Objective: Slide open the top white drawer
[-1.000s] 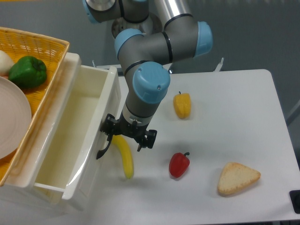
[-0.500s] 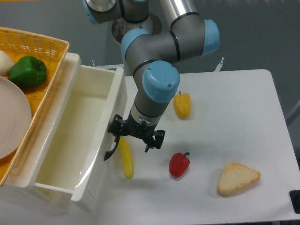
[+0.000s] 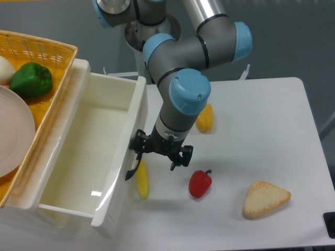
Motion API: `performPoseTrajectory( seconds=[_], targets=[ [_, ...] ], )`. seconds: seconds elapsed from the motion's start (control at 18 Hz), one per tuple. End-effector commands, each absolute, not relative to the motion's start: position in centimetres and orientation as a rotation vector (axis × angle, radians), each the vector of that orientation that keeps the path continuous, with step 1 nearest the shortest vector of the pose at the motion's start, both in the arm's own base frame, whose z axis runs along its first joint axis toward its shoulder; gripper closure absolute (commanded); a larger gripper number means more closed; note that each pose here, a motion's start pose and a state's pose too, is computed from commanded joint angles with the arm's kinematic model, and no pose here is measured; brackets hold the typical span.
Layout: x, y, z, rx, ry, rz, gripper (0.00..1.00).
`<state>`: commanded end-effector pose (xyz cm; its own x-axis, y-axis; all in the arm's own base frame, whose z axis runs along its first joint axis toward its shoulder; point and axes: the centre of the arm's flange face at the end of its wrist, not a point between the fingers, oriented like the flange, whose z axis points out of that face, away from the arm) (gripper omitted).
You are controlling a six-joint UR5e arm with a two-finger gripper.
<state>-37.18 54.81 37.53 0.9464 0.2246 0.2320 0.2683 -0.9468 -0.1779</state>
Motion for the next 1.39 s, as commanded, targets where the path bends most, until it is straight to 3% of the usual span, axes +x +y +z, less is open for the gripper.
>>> performPoseTrajectory(
  seconds=[1.39],
  targets=[
    [-41.0,52.9,37.6,-2.878,-0.390,-0.287,0.00]
  ],
)
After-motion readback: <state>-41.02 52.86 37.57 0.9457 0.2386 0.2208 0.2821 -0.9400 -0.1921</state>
